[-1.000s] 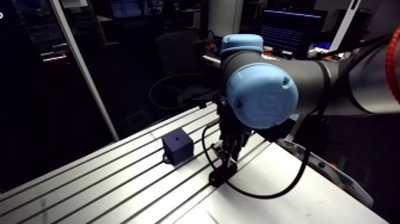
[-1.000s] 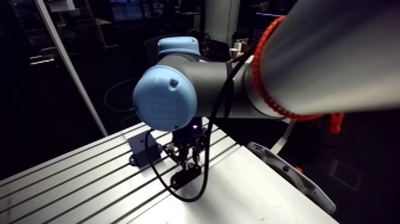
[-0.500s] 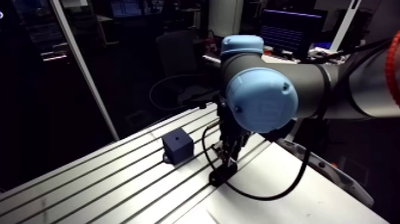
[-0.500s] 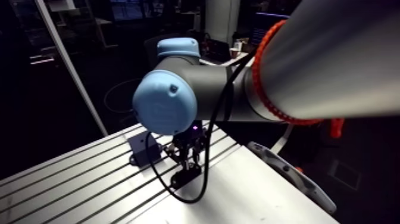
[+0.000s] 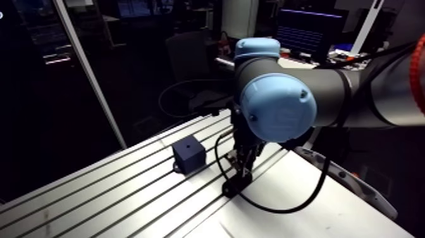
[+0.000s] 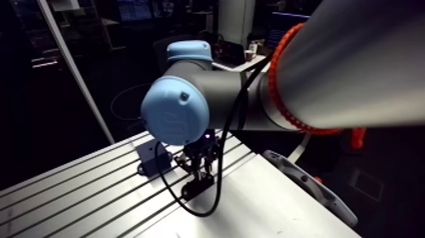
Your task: Pick up the M10 bolt and insert it into the hole until fully seated.
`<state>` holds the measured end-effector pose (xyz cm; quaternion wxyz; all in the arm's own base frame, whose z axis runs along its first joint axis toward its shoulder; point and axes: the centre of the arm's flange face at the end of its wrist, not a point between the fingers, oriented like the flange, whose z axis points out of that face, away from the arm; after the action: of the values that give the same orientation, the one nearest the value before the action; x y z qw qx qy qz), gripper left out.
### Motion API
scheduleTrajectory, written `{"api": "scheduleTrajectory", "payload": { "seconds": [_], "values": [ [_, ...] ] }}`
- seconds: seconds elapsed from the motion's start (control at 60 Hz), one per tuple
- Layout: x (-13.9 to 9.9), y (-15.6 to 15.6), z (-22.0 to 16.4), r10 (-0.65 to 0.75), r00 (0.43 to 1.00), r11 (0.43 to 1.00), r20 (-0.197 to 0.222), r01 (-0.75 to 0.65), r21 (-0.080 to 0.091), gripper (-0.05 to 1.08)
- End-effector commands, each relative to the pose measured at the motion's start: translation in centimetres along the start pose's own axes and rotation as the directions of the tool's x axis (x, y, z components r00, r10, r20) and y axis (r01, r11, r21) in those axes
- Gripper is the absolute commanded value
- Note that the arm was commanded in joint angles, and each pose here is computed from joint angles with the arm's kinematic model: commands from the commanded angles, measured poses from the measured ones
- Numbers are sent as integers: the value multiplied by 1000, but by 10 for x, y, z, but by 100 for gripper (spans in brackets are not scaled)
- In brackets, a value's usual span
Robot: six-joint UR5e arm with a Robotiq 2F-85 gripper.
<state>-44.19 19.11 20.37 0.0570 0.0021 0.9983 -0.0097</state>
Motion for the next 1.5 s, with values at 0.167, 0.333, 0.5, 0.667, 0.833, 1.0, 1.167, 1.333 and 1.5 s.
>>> {"api": "scheduleTrajectory", "payload": {
  "seconds": [0.167, 0.333, 0.5, 0.667, 0.833, 1.0, 1.167, 1.333, 1.5],
  "values": [
    [1, 1, 0, -2, 1000, 1000, -1, 2, -1, 65],
    [1, 1, 0, -2, 1000, 1000, -1, 2, -1, 69],
    [1, 0, 0, -2, 1000, 1000, 0, 2, 0, 69],
    [1, 1, 0, -2, 1000, 1000, -1, 2, -1, 73],
    [2, 1, -2, -1, 1000, 1000, -5, 1, -2, 77],
    [2, 2, -8, -1, 1000, 1000, -13, 1, -8, 81],
    [5, 3, -24, -1, 999, 1000, -42, 0, -22, 89],
    [11, 3, -61, -4, 997, 999, -77, 1, -36, 104],
    [25, -3, -95, -14, 997, 1000, -73, 13, -26, 108]
  ]
}}
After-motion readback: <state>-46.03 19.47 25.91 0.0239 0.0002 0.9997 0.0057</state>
